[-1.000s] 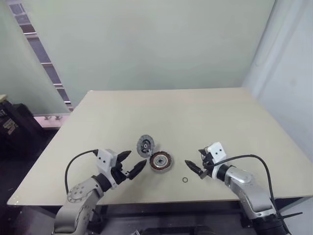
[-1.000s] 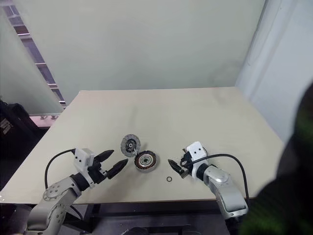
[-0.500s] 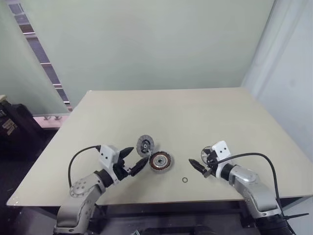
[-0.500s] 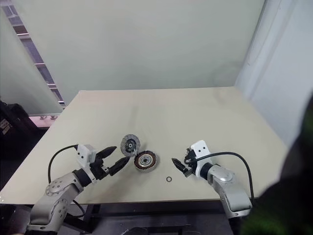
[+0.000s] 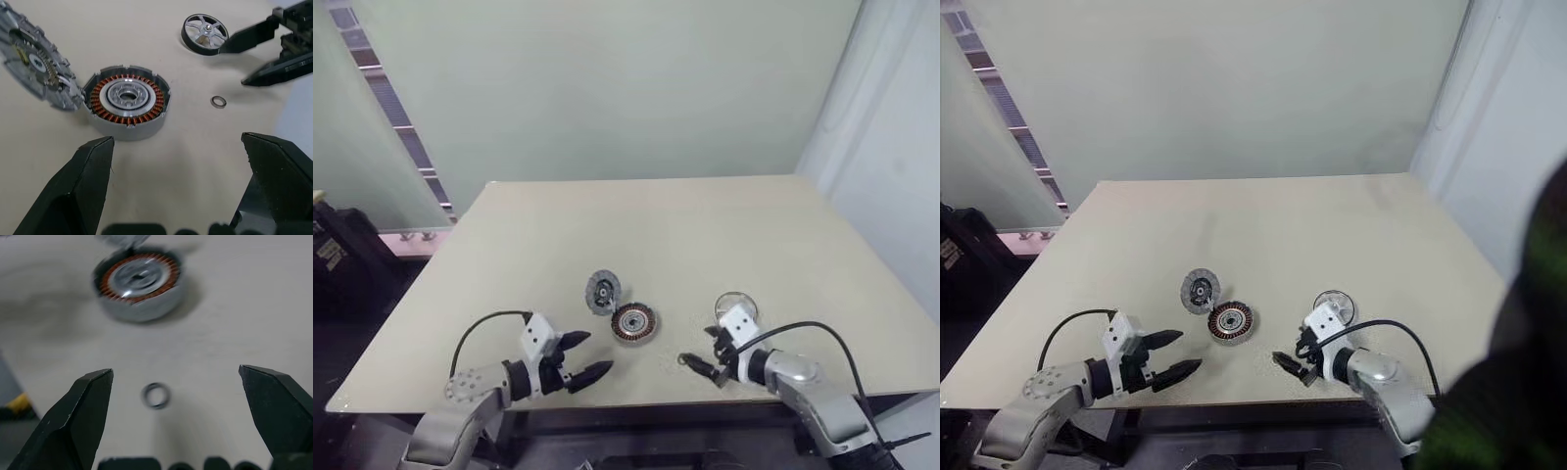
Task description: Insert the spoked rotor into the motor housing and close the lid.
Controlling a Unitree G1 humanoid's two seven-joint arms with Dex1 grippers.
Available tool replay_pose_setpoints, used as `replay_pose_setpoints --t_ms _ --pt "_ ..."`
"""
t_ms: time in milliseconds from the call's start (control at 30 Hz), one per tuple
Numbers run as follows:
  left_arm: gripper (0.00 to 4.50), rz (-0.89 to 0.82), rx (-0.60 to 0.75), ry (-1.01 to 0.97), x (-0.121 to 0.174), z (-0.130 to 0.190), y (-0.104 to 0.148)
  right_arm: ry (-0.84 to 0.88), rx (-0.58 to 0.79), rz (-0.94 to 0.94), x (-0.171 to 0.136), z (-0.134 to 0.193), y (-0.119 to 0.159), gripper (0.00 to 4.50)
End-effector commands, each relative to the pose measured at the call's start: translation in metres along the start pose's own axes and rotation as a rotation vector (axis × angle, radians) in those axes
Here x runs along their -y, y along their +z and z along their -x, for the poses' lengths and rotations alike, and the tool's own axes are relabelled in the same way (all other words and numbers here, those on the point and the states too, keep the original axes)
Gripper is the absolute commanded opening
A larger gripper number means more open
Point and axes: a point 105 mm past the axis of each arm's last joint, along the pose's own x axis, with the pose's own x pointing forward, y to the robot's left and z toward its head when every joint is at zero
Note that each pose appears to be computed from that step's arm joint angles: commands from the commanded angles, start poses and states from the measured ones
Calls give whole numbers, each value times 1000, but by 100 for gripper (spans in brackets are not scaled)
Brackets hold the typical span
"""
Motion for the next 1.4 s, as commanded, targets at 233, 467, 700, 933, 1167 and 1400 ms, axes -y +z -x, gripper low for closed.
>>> replay_pose_setpoints --t_ms 233,467,700,933,1167,1400 --pt "450 -26 -33 -44 10 -1 -12 -2 -17 55 -5 -13 -4 449" --pt "450 -34 -49 -62 13 -2 -14 -18 -21 47 -1 -19 -7 449" --pt "450 -50 -58 -71 15 -4 -16 -24 -46 40 0 -23 -14 355" --pt "450 -60 -57 -73 16 -5 -16 -26 -57 43 -1 -23 -17 109" --pt "450 -60 -55 -66 14 -5 -16 -41 -24 36 0 -21 -6 80" --pt "450 -43 0 3 -2 -1 -5 -51 63 59 4 -20 34 80"
